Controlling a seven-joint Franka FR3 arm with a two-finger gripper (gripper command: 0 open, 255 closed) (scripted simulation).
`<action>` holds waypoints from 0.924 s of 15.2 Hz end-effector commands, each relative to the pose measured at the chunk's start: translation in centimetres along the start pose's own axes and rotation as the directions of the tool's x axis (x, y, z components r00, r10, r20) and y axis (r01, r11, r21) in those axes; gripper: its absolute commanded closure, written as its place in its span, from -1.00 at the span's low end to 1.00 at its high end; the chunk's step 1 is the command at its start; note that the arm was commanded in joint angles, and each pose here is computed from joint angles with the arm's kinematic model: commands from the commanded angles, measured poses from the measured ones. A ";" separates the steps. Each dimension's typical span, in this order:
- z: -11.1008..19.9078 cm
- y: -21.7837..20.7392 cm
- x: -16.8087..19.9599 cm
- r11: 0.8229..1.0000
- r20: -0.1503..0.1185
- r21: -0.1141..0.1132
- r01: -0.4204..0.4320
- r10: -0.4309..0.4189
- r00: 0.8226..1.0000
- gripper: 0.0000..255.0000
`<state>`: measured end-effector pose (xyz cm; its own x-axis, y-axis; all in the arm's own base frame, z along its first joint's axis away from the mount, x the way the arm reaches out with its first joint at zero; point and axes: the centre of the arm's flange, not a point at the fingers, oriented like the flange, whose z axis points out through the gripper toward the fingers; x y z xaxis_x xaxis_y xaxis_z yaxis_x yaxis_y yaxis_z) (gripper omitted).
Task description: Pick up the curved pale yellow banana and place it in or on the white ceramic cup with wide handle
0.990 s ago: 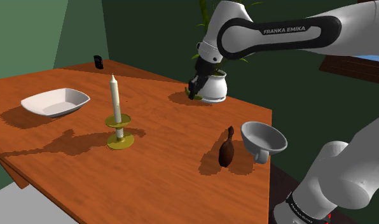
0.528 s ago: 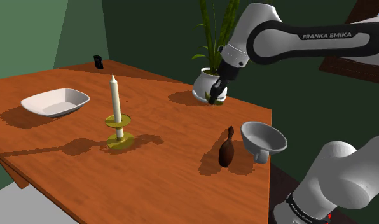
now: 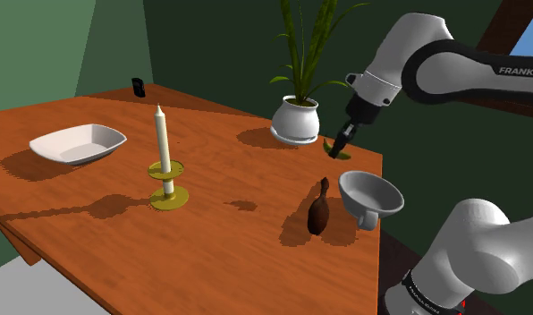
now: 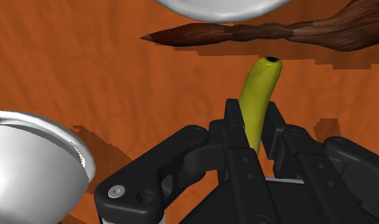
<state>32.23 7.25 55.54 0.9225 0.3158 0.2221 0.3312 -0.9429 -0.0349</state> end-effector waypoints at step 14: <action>-0.4 2.1 -13.0 1.000 0.000 0.000 0.000 0.000 1.000 1.00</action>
<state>20.89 1.19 53.48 0.9225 0.3159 0.2218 0.3314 -0.9428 -0.0353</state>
